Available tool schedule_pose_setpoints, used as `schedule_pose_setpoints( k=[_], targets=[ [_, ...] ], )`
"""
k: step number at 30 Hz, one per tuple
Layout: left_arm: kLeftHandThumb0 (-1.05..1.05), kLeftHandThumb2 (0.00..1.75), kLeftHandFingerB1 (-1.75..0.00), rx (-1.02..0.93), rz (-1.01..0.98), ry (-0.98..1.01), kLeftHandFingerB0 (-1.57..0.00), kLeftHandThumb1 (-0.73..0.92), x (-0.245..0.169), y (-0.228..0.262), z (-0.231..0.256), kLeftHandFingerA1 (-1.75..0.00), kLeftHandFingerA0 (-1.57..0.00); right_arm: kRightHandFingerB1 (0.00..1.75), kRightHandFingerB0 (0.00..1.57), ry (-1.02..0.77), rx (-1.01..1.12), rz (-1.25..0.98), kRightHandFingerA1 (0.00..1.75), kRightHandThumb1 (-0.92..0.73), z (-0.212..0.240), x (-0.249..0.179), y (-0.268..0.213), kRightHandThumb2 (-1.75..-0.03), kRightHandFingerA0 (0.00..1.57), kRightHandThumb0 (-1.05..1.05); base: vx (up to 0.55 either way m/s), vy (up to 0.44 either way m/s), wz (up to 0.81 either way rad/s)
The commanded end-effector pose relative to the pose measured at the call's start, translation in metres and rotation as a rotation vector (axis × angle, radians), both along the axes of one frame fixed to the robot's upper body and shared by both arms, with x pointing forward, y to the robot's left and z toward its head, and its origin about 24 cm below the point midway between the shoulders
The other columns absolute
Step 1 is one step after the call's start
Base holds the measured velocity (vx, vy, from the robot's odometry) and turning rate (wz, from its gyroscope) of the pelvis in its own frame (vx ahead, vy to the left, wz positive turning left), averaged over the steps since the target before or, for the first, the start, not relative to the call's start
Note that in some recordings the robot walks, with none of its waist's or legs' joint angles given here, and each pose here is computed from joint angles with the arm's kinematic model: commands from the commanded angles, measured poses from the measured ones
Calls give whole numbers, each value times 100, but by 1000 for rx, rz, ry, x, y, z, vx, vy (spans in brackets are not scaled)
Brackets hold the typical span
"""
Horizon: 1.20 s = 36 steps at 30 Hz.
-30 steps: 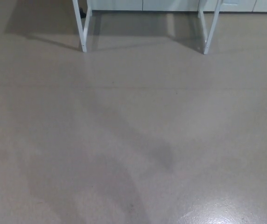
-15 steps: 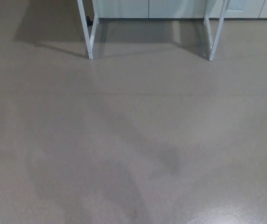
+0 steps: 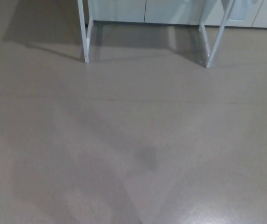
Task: The robot walk towards a table in front and pick up a black pencil case on the left hand side and put the pencil case into a small container on the right hand side
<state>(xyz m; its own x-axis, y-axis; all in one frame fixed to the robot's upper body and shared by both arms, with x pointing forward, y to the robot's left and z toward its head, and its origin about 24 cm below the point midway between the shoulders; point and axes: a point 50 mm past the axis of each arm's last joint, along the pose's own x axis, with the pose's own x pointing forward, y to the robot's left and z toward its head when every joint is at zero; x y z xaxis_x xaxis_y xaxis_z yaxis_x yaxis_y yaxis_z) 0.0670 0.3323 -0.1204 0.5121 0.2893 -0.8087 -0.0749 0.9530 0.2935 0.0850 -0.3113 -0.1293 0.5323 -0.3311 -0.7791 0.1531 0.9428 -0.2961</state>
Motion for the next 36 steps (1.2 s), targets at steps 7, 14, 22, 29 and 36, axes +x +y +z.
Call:
schedule_pose_setpoints(
  k=[7, 14, 22, 29, 36],
  targets=[
    [-25, 87, -46, 43, -50, -17, -6, 38, 2, 0, 2, -59, -31, 33, 30, -12, -14, -3, 39, -57, 4, 2, -7, -57, 47, -35, 129, -152, 13],
    [-24, 86, -47, 54, -52, -6, -8, 37, 1, 0, 2, -59, -32, 33, 31, 1, -21, 3, 39, -56, 3, 1, -7, -57, 47, -35, 128, -196, 8],
    [-30, 56, -29, 47, -52, -12, -21, 52, 1, -1, 1, -40, -40, 33, 30, 6, -21, 20, 40, -58, 3, 1, -7, -57, 46, -37, 39, 66, -4],
    [-29, 56, -29, 26, -39, -16, -20, 52, 0, -2, 1, -41, -38, 34, 31, 17, -28, 27, 43, -60, 3, 3, -7, -59, 50, -38, 61, 181, 11],
    [-29, 56, -29, 30, -51, -13, -20, 53, 0, -1, 1, -42, -44, 33, 30, 9, -8, 18, 42, -59, 3, 3, -6, -57, 48, -35, 126, 20, 6]
  ],
)
